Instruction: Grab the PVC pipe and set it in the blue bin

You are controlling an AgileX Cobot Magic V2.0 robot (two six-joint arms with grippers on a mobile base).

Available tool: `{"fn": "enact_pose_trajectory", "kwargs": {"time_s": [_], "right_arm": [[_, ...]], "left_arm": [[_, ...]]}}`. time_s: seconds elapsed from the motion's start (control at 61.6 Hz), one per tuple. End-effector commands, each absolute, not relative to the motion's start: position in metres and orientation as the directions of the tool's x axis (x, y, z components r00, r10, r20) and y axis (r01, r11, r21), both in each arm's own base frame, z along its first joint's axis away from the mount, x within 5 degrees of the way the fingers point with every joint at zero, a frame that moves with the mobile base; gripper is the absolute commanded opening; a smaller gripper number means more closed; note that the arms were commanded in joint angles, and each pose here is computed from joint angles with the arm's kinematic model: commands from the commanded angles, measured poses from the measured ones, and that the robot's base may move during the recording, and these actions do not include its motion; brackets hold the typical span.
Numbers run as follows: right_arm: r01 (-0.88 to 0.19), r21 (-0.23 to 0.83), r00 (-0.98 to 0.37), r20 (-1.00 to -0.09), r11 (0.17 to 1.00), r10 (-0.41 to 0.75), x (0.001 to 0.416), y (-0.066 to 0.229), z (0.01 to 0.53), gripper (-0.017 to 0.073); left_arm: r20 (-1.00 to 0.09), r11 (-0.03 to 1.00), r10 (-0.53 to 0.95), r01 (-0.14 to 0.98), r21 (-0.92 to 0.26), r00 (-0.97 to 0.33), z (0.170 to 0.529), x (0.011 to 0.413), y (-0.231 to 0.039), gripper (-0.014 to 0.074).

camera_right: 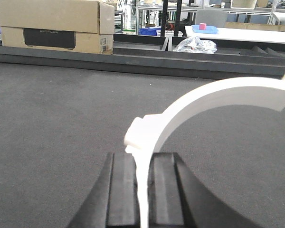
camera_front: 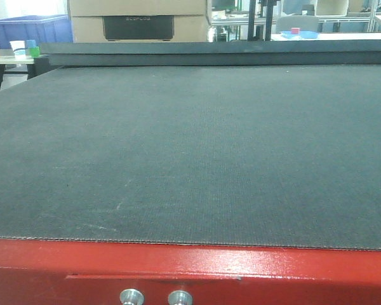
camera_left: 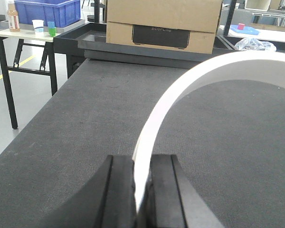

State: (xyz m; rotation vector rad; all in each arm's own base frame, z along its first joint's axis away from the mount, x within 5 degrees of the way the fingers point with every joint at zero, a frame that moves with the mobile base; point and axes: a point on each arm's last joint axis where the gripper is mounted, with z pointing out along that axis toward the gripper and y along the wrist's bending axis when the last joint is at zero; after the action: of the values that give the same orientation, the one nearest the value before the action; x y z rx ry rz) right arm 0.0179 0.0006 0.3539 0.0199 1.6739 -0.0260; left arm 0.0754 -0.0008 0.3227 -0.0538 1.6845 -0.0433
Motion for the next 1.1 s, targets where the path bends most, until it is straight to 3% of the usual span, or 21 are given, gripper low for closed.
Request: {"fn": "enact_pose_trajectory", "kwargs": {"time_s": [0.0,1.087], "right_arm": [[0.031,-0.004,-0.072,-0.997,1.0,-0.002,0.0174,0.0006,0.3565,-0.0169],[0.031,-0.004,-0.072,-0.997,1.0,-0.002,0.0174,0.0006,0.3565,-0.0169]], "left_arm": [[-0.994,0.998,-0.066,-0.015,-0.064,-0.087,0.3253,0.0751,-0.0003,-0.0111],[-0.994,0.998,-0.066,-0.015,-0.064,-0.087,0.3253,0.0751,-0.0003,-0.0111]]}}
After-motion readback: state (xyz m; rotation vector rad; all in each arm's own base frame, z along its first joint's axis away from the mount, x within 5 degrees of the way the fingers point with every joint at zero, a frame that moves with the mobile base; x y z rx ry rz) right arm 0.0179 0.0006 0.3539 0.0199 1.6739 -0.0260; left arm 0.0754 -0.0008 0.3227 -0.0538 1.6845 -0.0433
